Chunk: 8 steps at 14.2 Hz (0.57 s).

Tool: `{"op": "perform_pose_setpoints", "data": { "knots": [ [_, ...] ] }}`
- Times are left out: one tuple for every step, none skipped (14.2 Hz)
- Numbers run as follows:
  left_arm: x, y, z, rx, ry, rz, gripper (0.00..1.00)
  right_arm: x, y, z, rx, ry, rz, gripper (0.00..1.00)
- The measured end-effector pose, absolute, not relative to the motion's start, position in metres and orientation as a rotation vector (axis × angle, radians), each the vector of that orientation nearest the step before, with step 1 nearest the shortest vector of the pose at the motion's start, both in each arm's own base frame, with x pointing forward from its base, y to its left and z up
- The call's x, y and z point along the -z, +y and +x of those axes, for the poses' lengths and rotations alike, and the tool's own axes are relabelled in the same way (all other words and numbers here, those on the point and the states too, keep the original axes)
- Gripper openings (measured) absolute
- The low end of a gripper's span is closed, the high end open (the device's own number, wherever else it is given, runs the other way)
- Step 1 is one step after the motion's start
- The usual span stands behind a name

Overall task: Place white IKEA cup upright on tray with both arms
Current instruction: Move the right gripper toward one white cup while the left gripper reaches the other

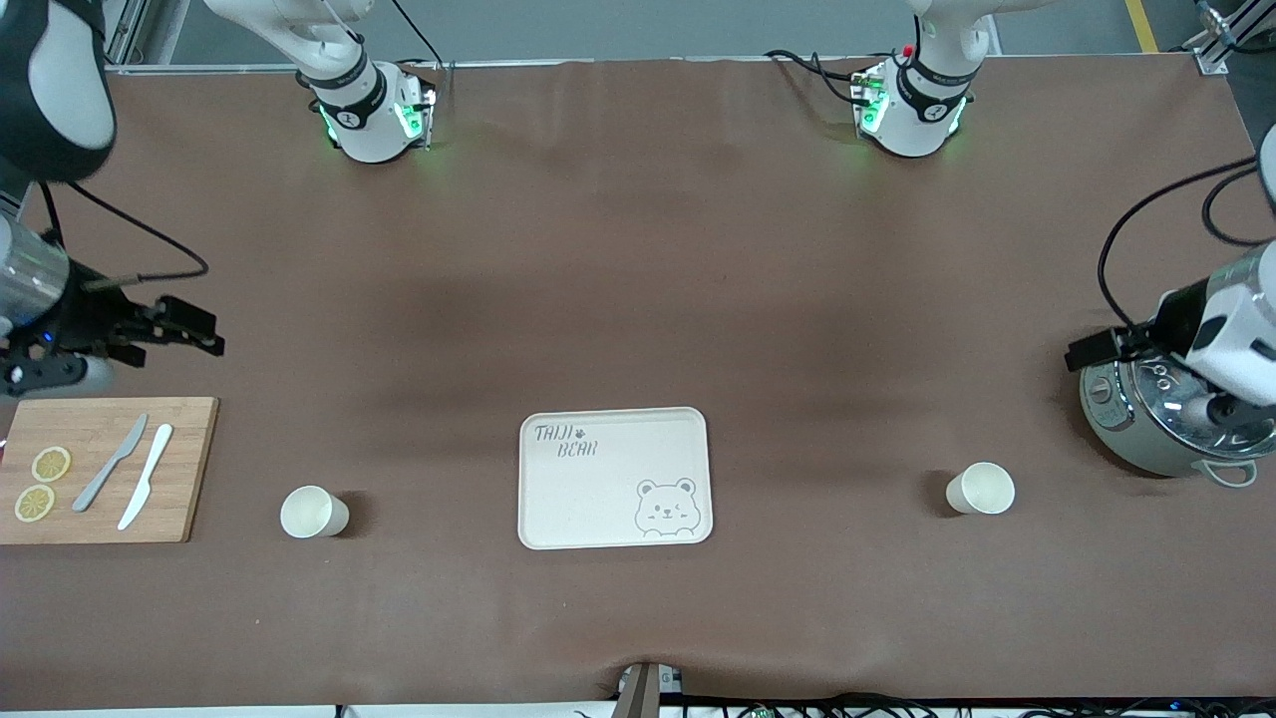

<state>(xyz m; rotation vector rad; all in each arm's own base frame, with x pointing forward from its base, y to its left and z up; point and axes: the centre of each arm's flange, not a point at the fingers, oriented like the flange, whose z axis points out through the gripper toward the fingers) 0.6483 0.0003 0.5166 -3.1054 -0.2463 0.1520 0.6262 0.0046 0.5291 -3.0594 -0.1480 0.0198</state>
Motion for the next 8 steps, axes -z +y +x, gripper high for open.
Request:
{"op": "perform_pose_setpoints", "data": {
  "knots": [
    [-0.498, 0.005, 0.657, -0.16, -0.25, -3.099, 1.0, -0.513, 0.002, 0.634, -0.031, -0.139, -3.059, 1.0],
    [-0.481, 0.009, 0.664, -0.164, -0.254, -3.098, 1.0, -0.499, -0.003, 0.641, -0.034, -0.125, -3.059, 1.0],
    [-0.464, 0.012, 0.671, -0.166, -0.26, -3.098, 1.0, -0.485, -0.009, 0.647, -0.034, -0.11, -3.06, 1.0],
    [-0.448, 0.017, 0.677, -0.167, -0.269, -3.099, 1.0, -0.472, -0.013, 0.653, -0.034, -0.098, -3.06, 1.0],
    [-0.434, 0.024, 0.683, -0.164, -0.281, -3.101, 1.0, -0.459, -0.016, 0.659, -0.027, -0.09, -3.061, 1.0],
    [-0.42, 0.03, 0.688, -0.156, -0.291, -3.105, 1.0, -0.446, -0.018, 0.665, -0.017, -0.083, -3.062, 1.0],
    [-0.407, 0.035, 0.693, -0.147, -0.295, -3.11, 1.0, -0.434, -0.02, 0.671, -0.01, -0.077, -3.062, 1.0],
    [-0.394, 0.038, 0.697, -0.143, -0.297, -3.114, 1.0, -0.422, -0.021, 0.675, -0.003, -0.072, -3.063, 1.0]
  ]
}}
